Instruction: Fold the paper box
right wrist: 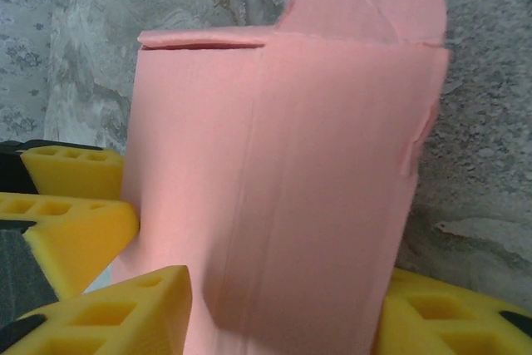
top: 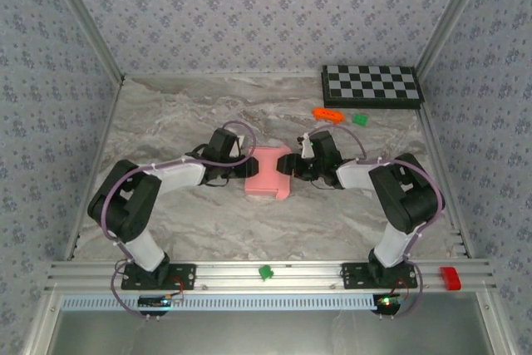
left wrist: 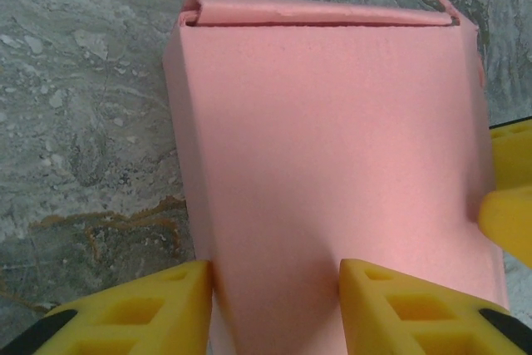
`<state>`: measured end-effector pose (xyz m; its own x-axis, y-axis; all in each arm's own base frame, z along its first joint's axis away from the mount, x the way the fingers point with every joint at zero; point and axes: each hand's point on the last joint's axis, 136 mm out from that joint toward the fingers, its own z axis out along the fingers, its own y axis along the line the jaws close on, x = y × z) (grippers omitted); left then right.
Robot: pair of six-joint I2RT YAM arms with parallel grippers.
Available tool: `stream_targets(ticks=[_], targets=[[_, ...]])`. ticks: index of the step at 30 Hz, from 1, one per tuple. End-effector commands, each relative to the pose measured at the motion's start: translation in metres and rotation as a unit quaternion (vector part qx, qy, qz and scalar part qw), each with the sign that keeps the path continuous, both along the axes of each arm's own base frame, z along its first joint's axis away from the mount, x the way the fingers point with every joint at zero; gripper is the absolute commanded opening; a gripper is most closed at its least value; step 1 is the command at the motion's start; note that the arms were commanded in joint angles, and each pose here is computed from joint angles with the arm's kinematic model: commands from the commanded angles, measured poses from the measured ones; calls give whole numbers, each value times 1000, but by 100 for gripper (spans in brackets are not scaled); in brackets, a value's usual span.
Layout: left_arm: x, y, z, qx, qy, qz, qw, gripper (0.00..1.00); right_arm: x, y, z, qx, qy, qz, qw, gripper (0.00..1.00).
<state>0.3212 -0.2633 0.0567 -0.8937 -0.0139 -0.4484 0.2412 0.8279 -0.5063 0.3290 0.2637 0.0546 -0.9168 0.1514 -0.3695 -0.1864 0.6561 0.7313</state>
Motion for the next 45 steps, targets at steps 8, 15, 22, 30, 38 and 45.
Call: stream_targets(ticks=[8,15,22,30,38,45], targets=[[9,-12,1,-24,3,-9,1000,41,1,17,24,51,-30,32,998,46],[8,-22,0,-53,11,-20,998,42,-4,17,46,55,-59,36,996,46],[7,-33,3,-83,15,-32,996,46,-4,14,67,50,-83,33,995,46],[4,-47,3,-110,21,-43,993,47,-3,17,77,44,-90,38,994,46],[5,-48,3,-115,21,-38,992,48,-2,23,83,40,-93,45,994,46],[8,-44,-1,-118,22,-24,992,48,1,31,96,43,-102,49,993,46]])
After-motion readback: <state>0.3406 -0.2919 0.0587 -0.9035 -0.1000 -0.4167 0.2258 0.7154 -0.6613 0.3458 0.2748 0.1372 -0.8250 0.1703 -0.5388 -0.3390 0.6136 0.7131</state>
